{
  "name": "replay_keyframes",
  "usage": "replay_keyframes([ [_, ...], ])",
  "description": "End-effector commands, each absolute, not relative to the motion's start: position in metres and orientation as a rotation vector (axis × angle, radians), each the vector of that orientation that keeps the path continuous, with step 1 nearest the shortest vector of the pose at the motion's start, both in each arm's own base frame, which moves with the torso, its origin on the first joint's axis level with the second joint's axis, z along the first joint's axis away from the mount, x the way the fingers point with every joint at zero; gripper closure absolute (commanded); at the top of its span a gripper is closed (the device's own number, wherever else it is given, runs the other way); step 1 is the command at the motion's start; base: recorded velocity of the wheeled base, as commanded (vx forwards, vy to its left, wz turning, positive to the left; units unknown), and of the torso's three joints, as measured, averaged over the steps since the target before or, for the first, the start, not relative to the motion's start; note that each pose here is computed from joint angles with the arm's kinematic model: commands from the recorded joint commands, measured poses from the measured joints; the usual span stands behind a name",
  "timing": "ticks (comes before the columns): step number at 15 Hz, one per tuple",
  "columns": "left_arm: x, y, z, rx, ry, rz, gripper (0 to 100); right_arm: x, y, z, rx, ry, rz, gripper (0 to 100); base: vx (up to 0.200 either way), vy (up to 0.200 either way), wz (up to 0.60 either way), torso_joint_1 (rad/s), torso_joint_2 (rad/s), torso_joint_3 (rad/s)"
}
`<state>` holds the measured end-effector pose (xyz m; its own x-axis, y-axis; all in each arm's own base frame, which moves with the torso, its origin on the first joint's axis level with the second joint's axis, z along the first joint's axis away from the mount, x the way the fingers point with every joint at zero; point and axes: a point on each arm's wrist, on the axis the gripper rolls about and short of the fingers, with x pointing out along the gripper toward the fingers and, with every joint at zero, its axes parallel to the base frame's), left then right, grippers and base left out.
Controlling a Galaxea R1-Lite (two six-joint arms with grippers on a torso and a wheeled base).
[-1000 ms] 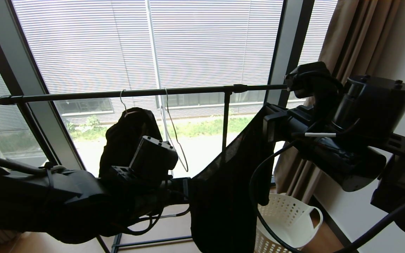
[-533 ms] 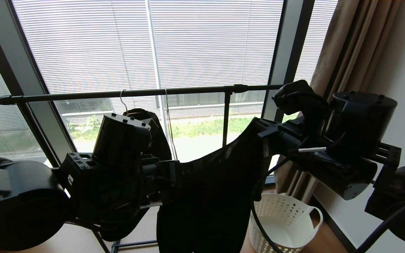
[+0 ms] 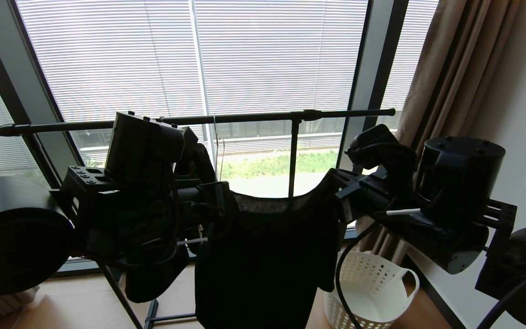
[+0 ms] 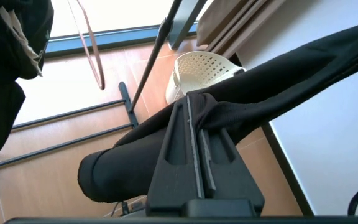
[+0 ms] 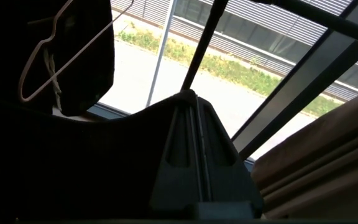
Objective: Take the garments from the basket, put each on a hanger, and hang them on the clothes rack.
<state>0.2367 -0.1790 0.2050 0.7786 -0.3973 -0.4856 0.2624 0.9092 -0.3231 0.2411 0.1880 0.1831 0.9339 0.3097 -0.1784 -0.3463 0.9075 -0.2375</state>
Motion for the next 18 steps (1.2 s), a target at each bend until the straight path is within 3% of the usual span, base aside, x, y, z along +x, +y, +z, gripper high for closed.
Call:
replay_keyframes([
  [1,0.238,-0.179,0.207,-0.248,0.567,-0.362,100,0.242,0.189,0.178,-0.279,0.152,0.341,100,0.0,0.0,0.0,0.0,0.0,0.0],
  [7,0.247,-0.181,0.24,-0.257,0.528,-0.362,100,0.239,0.188,0.151,-0.399,0.213,0.411,100,0.0,0.0,0.0,0.0,0.0,0.0],
  [8,0.248,-0.182,0.245,-0.264,0.513,-0.368,100,0.238,0.187,0.15,-0.407,0.218,0.423,0,0.0,0.0,0.0,0.0,0.0,0.0],
  [13,0.249,-0.185,0.245,-0.263,0.514,-0.372,100,0.223,0.18,0.13,-0.522,0.251,0.605,0,0.0,0.0,0.0,0.0,0.0,0.0],
  [18,0.254,-0.185,0.241,-0.261,0.52,-0.359,100,0.217,0.178,0.126,-0.511,0.144,0.711,0,0.0,0.0,0.0,0.0,0.0,0.0],
])
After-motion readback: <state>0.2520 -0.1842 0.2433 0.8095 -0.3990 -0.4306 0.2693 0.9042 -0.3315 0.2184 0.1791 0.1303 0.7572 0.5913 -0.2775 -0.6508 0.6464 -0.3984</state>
